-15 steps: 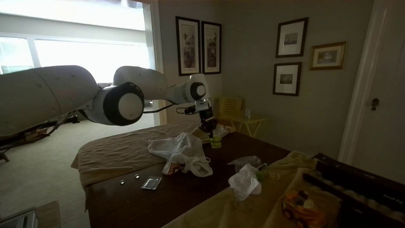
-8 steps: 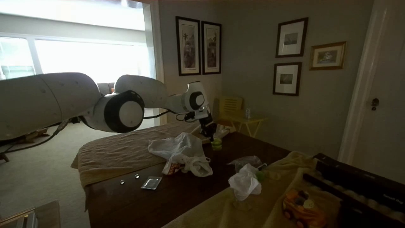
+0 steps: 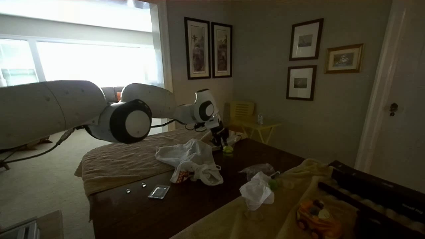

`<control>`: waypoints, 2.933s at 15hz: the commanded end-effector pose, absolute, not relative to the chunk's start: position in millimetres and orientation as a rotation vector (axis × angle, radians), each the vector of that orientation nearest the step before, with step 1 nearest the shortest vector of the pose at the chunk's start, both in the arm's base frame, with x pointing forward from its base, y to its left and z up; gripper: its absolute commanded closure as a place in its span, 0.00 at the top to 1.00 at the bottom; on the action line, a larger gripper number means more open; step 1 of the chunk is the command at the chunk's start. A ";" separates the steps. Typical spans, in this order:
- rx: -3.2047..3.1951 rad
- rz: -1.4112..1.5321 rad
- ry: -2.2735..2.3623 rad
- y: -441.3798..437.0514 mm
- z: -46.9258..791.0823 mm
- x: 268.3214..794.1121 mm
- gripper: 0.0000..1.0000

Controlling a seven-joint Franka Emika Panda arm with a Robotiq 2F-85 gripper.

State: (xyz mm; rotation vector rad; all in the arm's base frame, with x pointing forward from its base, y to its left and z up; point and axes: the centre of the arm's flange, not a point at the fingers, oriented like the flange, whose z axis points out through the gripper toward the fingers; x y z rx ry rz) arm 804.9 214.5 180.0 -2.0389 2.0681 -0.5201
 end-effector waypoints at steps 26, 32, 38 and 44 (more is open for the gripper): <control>-3.258 -0.700 0.600 279.0 345.0 698.8 1.00; -3.296 -0.652 0.534 304.3 348.9 759.4 1.00; -3.215 -0.682 0.452 252.5 353.6 771.8 1.00; -2.986 -0.720 0.330 191.8 346.9 809.4 1.00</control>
